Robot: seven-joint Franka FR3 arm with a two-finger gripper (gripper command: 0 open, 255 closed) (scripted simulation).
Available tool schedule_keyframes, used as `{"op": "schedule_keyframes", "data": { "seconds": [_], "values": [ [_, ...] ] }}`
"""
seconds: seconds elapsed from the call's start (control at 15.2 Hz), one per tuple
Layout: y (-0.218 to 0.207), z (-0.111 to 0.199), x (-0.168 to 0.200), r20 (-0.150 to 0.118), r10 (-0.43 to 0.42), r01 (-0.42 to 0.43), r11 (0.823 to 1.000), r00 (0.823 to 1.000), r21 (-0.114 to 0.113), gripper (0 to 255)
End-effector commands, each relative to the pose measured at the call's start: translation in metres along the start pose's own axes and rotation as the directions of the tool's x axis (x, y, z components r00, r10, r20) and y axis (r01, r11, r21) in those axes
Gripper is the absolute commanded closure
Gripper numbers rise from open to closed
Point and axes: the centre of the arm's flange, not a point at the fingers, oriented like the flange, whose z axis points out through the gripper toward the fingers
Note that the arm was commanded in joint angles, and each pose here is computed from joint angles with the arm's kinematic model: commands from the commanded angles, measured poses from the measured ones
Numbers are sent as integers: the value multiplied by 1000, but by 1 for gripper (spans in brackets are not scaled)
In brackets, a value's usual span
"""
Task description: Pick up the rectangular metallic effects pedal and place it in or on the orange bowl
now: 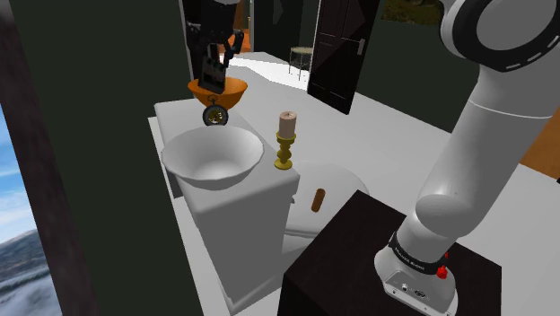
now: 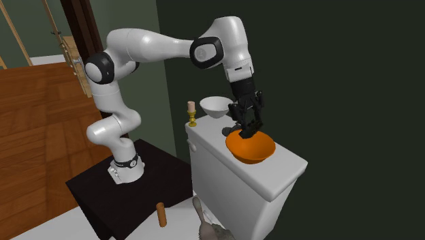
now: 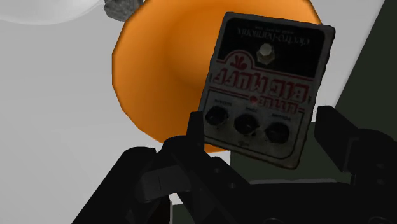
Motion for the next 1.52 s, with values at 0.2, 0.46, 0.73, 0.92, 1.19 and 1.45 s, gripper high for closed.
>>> {"op": "schedule_keyframes", "data": {
  "seconds": [0.2,0.46,0.73,0.92,1.19,1.45],
  "values": [
    [2,17,-6,0,0,0,1000,1000,0,255],
    [2,17,-6,0,0,0,1000,1000,0,255],
    [2,17,-6,0,0,0,1000,1000,0,0],
    [2,17,-6,0,0,0,1000,1000,0,0],
    [2,-22,-6,0,0,0,1000,1000,0,0],
    [2,-33,-6,0,0,0,1000,1000,0,0]
  ]
}}
